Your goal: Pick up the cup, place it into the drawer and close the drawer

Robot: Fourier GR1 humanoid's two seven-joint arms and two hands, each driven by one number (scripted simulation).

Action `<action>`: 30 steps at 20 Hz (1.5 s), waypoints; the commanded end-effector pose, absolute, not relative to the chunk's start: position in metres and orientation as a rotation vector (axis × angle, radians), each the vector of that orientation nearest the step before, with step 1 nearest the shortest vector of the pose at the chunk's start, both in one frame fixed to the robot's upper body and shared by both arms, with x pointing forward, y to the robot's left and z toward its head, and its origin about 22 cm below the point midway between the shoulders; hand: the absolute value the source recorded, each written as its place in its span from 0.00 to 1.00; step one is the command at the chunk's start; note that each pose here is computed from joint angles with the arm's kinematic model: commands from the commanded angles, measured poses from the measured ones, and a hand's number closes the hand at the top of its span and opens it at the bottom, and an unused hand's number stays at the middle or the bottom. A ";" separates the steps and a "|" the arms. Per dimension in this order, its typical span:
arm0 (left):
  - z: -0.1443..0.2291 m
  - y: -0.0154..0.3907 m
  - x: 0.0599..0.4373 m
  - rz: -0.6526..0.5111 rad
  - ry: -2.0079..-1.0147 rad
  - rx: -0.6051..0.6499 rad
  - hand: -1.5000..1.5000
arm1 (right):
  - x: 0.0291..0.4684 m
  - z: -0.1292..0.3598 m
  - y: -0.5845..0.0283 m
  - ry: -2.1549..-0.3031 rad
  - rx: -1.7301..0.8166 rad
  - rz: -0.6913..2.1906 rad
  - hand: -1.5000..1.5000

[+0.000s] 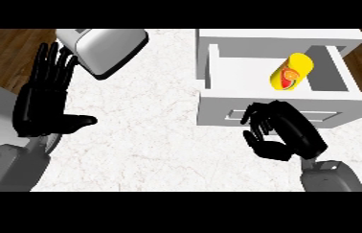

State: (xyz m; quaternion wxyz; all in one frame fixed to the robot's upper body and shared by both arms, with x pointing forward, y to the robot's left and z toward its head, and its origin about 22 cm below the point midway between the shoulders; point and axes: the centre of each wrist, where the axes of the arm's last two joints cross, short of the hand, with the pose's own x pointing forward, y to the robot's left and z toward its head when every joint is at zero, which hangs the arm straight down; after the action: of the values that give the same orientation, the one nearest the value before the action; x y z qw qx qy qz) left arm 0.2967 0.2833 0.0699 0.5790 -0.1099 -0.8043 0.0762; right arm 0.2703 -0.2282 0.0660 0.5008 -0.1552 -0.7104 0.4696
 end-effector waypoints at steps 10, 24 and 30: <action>0.034 0.319 0.253 0.190 -1.894 -0.265 0.00 | 0.333 -0.017 -0.206 -1.550 -0.464 1.283 0.00; 0.053 0.348 0.257 0.188 -1.871 -0.292 0.00 | 0.408 -0.003 -0.249 -1.523 -0.372 1.189 0.00; 0.045 0.332 0.273 0.171 -1.876 -0.317 0.00 | 0.436 0.040 -0.249 -1.485 -0.392 1.210 0.00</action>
State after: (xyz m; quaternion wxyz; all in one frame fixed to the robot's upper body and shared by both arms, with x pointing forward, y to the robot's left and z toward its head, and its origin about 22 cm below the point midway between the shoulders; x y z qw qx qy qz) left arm 0.2628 0.3407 0.0431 0.5768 -0.1313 -0.8025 0.0777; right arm 0.4176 -0.2496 0.0132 0.5360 -0.1360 -0.6528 0.5178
